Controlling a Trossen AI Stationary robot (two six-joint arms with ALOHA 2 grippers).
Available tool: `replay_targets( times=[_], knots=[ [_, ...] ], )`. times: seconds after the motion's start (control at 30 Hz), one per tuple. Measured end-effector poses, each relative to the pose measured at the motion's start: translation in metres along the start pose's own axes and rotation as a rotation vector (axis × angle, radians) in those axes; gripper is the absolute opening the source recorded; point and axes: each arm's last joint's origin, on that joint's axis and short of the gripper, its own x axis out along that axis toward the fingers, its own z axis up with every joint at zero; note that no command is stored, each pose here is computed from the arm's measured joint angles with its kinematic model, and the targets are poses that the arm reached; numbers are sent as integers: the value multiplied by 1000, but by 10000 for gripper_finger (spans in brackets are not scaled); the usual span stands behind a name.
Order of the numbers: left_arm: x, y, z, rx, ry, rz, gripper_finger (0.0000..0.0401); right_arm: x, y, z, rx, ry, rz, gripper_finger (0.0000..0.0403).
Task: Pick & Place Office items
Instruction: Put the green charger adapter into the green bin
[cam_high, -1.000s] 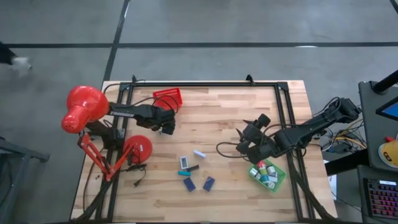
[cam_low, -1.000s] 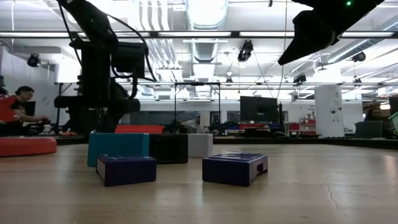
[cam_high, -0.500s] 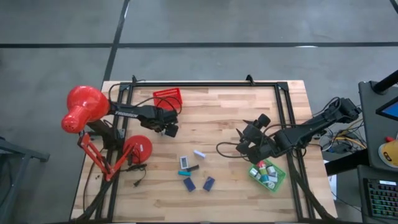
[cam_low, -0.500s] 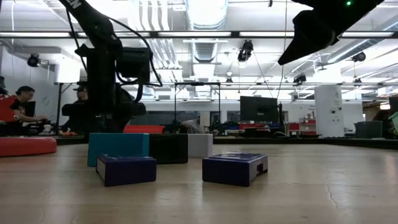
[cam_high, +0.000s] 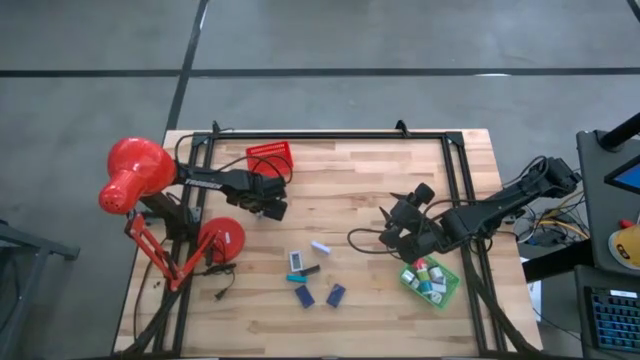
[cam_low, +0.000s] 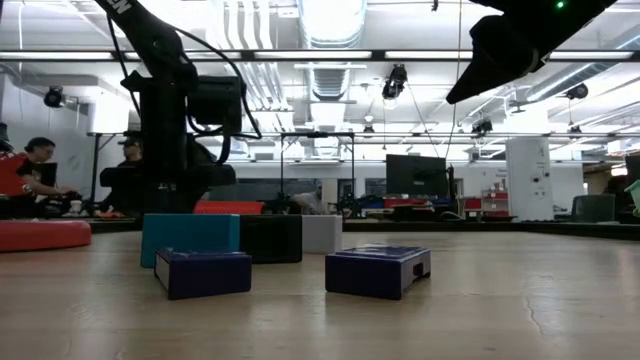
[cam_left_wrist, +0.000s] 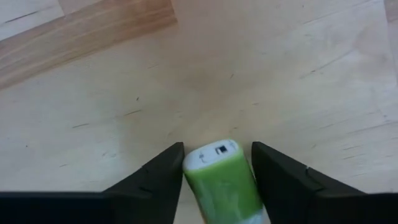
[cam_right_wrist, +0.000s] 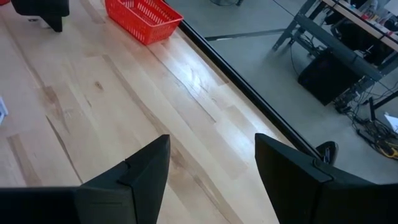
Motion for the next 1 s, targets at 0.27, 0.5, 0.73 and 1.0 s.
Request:
replay_targets(
  times=[0.27,0.5,0.73,1.0],
  knots=[
    [0,-1,1,2,-4,-7,141,0,0,0,4,-2,1,228],
    [-9,-8,7,37,-11,-38,141,0,0,0,4,-2,2,228],
    [-24,-17,15,106,-27,-63,141,0,0,0,4,-2,2,228],
    [-53,-33,31,222,-106,-146,141,0,0,0,12,2,6,228]
  ],
)
